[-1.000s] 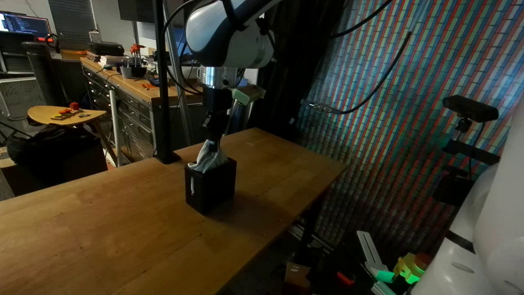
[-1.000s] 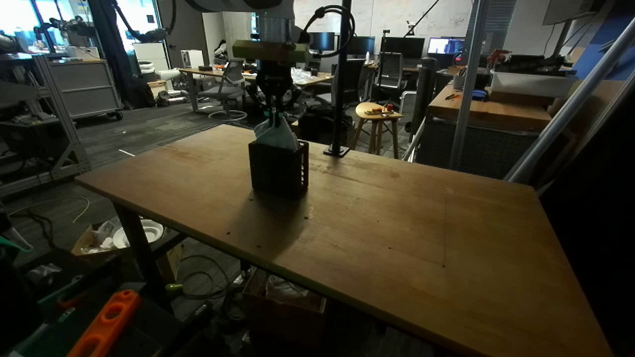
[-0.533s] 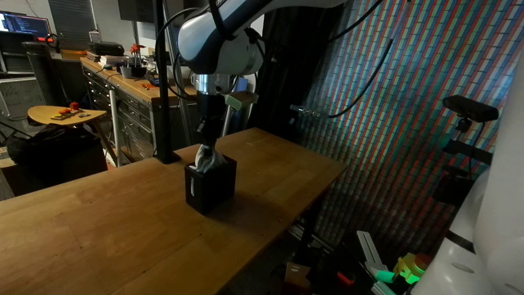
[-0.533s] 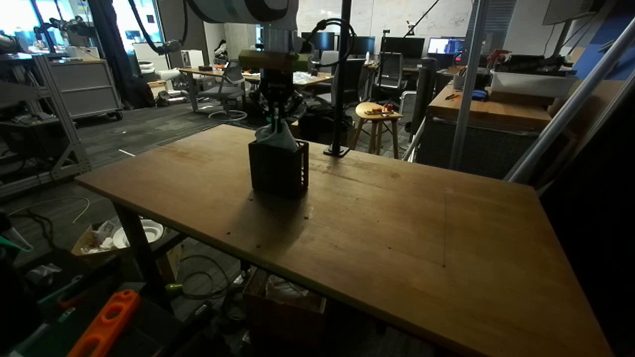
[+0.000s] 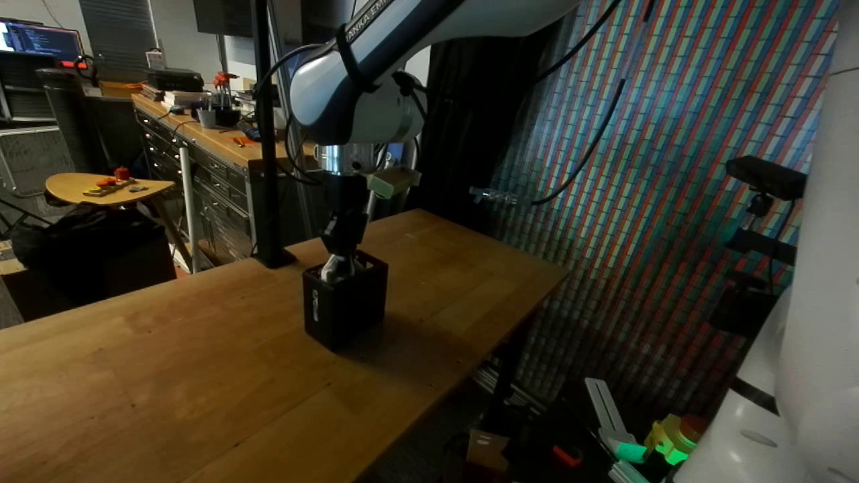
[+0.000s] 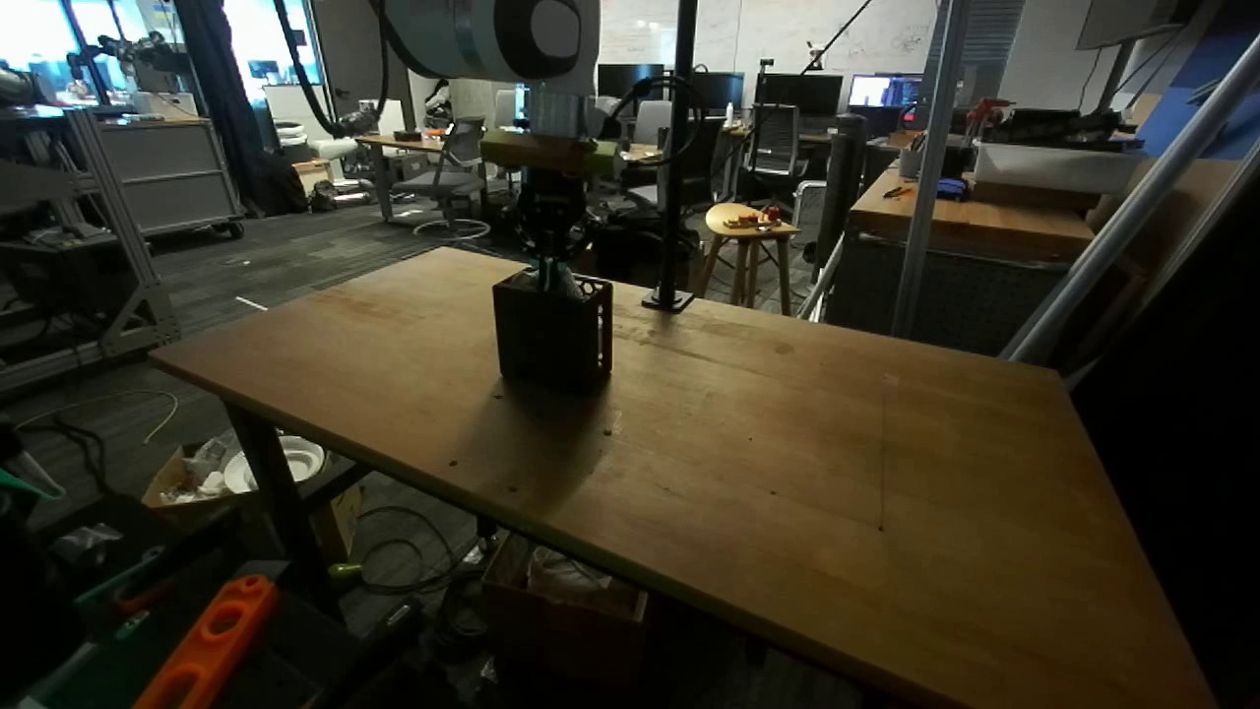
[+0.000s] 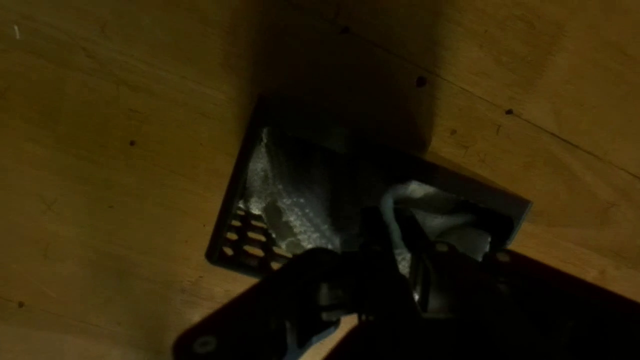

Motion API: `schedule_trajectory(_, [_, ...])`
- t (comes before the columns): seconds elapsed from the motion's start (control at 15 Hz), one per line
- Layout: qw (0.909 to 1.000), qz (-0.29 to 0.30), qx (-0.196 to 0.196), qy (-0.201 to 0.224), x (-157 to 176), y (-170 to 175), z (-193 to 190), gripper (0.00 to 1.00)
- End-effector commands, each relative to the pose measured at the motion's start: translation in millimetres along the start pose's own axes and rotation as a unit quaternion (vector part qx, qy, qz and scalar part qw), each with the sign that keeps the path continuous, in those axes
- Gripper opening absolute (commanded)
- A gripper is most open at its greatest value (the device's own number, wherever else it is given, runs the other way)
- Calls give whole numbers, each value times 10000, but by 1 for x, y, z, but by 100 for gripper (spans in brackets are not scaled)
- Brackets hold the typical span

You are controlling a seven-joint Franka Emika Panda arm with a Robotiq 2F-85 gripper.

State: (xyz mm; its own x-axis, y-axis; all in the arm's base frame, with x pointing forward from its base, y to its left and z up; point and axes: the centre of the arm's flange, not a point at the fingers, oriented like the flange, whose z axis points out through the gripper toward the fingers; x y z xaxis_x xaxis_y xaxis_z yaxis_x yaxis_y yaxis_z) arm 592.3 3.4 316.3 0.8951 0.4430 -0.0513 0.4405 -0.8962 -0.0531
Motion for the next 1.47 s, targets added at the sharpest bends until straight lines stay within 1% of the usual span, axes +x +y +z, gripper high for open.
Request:
schedule_trajectory(0.0, [10000, 4, 24, -26, 8, 7, 8, 11])
schedule_trajectory(0.4, [9995, 30, 215, -220, 6, 13, 36, 11])
schedule_trajectory(0.53, [9990, 54, 348, -268, 7, 16, 47, 11])
schedule_trajectory(0.67, [9984, 33, 517, -220, 14, 20, 52, 11])
schedule_trajectory(0.93, [9967, -105, 754, -270, 23, 19, 69, 11])
schedule_trajectory(1.4, [9948, -137, 912, -430, 21, 16, 81, 11])
